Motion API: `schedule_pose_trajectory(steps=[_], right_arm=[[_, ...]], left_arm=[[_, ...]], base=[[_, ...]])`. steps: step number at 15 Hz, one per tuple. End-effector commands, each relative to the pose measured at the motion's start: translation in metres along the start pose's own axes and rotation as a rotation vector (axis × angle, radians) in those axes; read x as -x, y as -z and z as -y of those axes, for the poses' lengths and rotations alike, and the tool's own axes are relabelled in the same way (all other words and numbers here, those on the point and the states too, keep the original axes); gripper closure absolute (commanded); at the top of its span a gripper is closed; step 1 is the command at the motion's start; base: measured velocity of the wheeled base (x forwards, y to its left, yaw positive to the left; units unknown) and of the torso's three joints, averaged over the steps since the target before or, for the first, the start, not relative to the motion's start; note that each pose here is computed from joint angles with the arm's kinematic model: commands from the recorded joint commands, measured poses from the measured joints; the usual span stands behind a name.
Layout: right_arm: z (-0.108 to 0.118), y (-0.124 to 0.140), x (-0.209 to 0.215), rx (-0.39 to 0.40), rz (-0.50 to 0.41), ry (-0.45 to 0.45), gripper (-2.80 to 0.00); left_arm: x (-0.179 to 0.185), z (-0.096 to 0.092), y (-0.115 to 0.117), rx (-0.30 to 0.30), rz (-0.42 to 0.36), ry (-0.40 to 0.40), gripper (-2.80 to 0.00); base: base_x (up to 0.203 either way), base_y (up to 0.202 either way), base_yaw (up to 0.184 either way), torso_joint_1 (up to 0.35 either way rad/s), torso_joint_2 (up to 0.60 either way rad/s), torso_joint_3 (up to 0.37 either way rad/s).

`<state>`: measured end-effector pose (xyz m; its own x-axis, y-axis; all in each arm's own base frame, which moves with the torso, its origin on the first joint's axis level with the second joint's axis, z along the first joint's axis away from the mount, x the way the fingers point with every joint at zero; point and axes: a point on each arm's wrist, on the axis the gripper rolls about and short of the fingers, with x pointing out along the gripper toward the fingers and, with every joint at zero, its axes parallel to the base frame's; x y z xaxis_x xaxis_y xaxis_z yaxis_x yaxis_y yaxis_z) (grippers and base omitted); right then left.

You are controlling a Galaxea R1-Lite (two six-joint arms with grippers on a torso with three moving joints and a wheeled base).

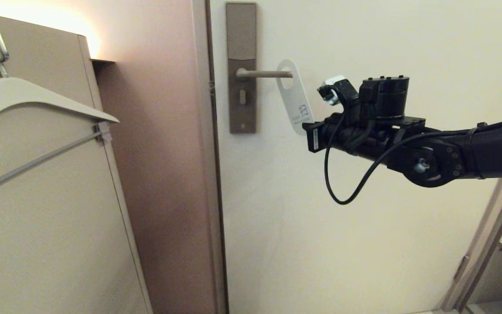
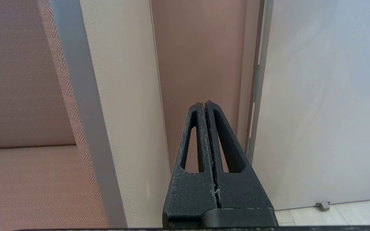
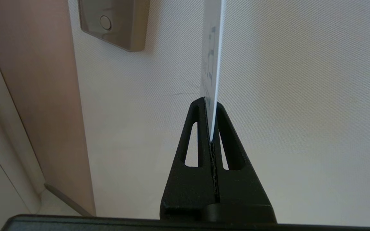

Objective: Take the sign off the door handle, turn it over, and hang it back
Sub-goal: Hang the sign back with the other side facing out

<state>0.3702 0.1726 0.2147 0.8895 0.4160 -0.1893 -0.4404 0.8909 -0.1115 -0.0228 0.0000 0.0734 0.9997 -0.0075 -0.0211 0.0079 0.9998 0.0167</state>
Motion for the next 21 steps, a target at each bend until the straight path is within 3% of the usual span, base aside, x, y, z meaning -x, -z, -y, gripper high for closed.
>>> schedule_pose_trajectory(steps=[1,9,21], right_arm=[[-0.004,0.001,-0.004,0.003,0.004,-0.008,0.0],[-0.024,-0.01,-0.012,0.009,0.068,-0.052,0.0],[-0.054,0.003,-0.024,0.021,0.045,-0.116,0.0]], left_arm=[[0.0,0.0,0.0,0.0,0.0,0.0,0.0],[0.0,0.0,0.0,0.0,0.0,0.0,0.0],[0.0,0.0,0.0,0.0,0.001,0.0,0.0]], base=[[0.0,0.0,0.0,0.0,0.0,0.0],[0.0,0.0,0.0,0.0,0.0,0.0],[0.0,0.0,0.0,0.0,0.0,0.0]])
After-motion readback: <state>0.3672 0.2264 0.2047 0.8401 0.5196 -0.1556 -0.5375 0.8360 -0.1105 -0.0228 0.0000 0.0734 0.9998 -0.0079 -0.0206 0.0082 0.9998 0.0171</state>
